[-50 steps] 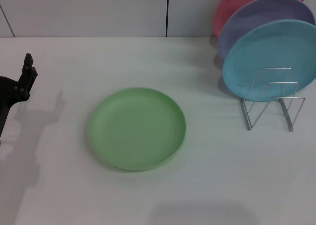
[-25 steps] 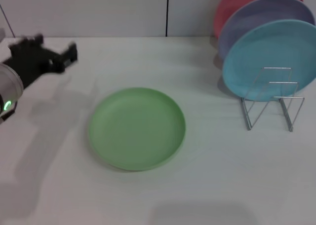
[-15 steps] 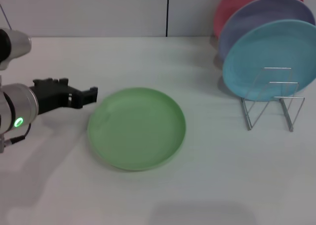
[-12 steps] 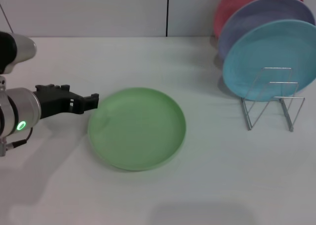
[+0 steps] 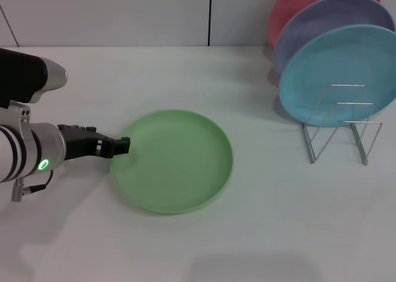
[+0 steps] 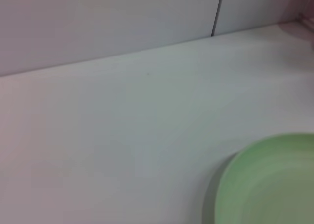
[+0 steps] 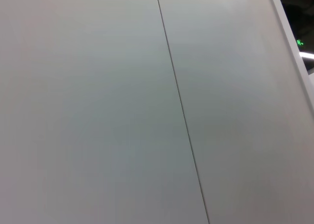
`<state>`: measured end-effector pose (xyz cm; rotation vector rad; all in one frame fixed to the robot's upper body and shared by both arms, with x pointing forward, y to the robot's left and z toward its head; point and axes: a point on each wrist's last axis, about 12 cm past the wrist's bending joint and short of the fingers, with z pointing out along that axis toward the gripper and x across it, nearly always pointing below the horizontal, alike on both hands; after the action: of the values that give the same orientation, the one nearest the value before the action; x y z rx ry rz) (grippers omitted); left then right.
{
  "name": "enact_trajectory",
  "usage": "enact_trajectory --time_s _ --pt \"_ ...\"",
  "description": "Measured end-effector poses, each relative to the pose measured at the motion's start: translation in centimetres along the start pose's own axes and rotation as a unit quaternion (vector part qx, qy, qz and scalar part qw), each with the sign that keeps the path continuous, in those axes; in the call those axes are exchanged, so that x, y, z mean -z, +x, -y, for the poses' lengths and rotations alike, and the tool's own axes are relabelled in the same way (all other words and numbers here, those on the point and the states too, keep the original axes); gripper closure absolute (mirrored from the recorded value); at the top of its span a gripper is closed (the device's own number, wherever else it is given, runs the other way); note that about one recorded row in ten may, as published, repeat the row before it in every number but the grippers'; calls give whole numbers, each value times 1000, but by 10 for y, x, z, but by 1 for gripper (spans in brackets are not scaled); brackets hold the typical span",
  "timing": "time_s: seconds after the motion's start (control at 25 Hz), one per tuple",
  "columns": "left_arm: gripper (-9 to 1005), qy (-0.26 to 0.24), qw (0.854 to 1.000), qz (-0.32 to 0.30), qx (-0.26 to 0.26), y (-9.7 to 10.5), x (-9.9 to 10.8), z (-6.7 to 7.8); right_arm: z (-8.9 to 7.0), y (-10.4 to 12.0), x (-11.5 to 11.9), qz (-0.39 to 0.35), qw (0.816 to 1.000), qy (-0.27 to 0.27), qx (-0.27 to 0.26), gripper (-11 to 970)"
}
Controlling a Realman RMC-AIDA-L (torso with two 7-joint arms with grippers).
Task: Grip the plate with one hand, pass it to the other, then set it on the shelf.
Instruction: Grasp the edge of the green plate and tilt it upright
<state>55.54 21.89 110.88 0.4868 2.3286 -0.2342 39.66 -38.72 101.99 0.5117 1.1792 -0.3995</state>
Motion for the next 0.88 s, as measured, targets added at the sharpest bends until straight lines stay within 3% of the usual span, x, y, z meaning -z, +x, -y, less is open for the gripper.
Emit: enact_trajectory --time_s 0.88 --pt "238 7 999 -49 6 9 -12 -1 -3 1 -4 -2 1000 -3 0 169"
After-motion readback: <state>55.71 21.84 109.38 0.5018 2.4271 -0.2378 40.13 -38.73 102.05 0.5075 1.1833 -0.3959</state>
